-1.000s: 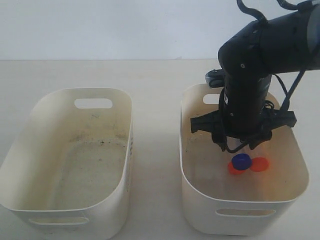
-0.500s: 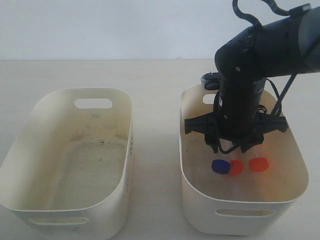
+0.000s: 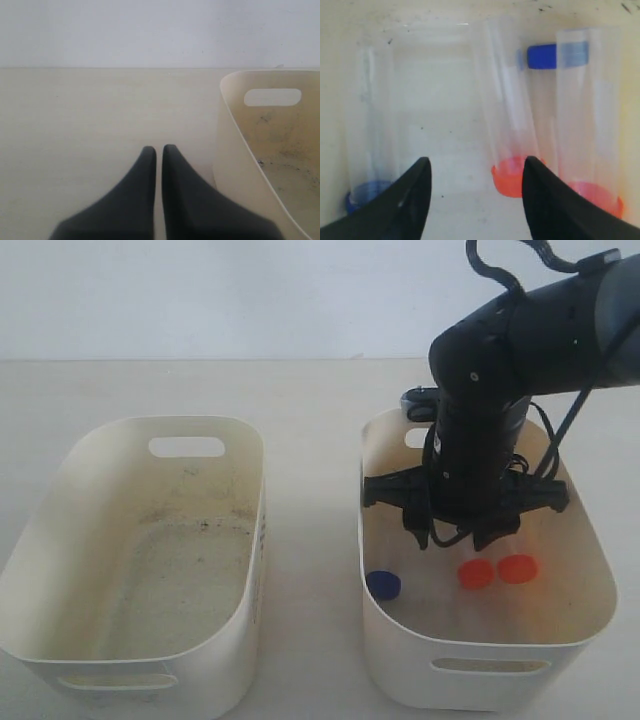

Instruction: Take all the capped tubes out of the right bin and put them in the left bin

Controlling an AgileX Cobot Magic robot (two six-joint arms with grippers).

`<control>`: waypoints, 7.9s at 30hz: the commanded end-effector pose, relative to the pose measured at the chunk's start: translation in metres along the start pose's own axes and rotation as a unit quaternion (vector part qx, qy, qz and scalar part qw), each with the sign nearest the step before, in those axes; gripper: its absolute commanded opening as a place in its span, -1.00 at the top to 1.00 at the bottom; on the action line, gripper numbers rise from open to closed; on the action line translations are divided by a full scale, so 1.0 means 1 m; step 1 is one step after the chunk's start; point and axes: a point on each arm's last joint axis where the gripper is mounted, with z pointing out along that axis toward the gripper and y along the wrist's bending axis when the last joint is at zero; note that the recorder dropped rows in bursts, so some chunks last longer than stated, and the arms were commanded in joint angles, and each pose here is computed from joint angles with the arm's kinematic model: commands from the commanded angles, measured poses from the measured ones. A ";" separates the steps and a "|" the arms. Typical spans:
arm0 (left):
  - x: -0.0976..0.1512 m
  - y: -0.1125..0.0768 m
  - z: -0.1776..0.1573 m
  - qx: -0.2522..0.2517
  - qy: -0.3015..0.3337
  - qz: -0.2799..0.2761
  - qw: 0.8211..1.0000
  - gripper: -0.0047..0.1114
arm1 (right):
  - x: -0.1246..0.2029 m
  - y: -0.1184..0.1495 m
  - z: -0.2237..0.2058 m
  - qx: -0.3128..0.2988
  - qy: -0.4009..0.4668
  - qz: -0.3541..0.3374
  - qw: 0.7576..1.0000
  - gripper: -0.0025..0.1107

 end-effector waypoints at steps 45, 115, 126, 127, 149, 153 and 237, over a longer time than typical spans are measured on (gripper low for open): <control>0.001 0.000 0.000 0.002 0.000 -0.005 1.000 0.85 | -0.002 0.004 0.014 0.013 -0.013 -0.067 0.998 0.03; 0.001 0.000 0.000 0.002 0.000 -0.005 1.000 0.85 | 0.051 0.161 -0.106 -0.306 -0.200 -0.230 0.902 -0.11; 0.001 0.000 0.000 0.002 0.000 -0.005 1.000 0.85 | 0.024 0.114 -0.146 -0.270 -0.244 -0.203 0.909 0.96; 0.001 0.000 0.000 0.002 0.000 -0.005 1.000 0.85 | 0.018 0.105 -0.148 -0.258 -0.245 -0.191 0.915 0.96; 0.001 0.000 0.000 0.002 0.000 -0.005 1.000 0.85 | -0.019 -0.013 -0.082 -0.108 -0.093 -0.034 0.989 0.96; 0.001 0.000 0.000 0.002 0.000 -0.005 1.000 0.85 | -0.013 -0.015 -0.073 -0.107 -0.080 -0.032 0.991 0.96; 0.001 0.000 0.000 0.002 0.000 -0.005 1.000 0.85 | 0.001 -0.001 0.035 -0.070 0.047 -0.072 0.994 0.96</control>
